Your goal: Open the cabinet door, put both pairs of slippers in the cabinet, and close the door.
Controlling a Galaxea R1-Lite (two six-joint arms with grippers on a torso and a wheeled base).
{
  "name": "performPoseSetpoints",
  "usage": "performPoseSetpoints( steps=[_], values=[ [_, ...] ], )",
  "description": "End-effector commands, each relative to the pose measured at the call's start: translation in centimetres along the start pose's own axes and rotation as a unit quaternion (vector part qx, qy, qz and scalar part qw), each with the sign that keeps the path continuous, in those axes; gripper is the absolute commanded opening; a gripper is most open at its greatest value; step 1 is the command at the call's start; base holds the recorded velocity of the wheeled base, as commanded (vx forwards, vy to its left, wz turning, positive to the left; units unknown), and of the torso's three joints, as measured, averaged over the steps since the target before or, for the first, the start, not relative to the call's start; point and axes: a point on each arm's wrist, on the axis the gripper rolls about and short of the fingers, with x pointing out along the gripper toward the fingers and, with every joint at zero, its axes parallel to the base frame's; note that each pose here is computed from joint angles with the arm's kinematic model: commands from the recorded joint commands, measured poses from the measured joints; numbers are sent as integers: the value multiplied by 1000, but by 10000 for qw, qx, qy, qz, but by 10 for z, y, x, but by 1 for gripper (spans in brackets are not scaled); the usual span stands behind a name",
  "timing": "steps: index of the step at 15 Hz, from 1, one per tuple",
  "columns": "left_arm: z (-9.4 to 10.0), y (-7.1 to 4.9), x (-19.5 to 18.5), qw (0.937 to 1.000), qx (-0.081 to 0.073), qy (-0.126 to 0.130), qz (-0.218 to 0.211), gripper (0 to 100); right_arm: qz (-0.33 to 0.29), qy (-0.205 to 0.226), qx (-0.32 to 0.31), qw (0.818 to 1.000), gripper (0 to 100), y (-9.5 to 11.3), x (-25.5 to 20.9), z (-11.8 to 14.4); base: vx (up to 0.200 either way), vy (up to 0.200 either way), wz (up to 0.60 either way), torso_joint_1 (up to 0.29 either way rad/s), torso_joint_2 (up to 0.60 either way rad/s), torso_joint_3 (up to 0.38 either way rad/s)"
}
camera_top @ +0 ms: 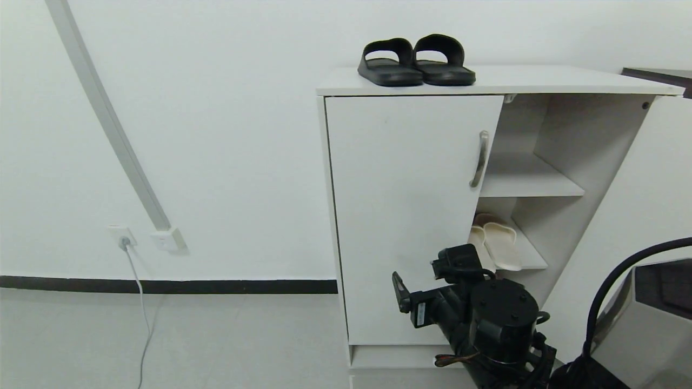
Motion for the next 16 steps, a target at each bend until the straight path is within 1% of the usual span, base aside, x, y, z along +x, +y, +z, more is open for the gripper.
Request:
performPoseSetpoints(
  steps=[1,6,16],
  values=[
    [0,0,0,10000,-1,2,1,0,-10,-8,5,10000,100,-1,0,0,0,0,0,0,0,0],
    [0,0,0,10000,-1,2,9,0,-93,-30,-39,9999,100,-6,1,-3,0,0,0,0,0,0],
    [0,0,0,10000,7,2,9,0,-110,1,-129,9999,100,-6,2,-5,0,0,0,0,0,0]
  ],
)
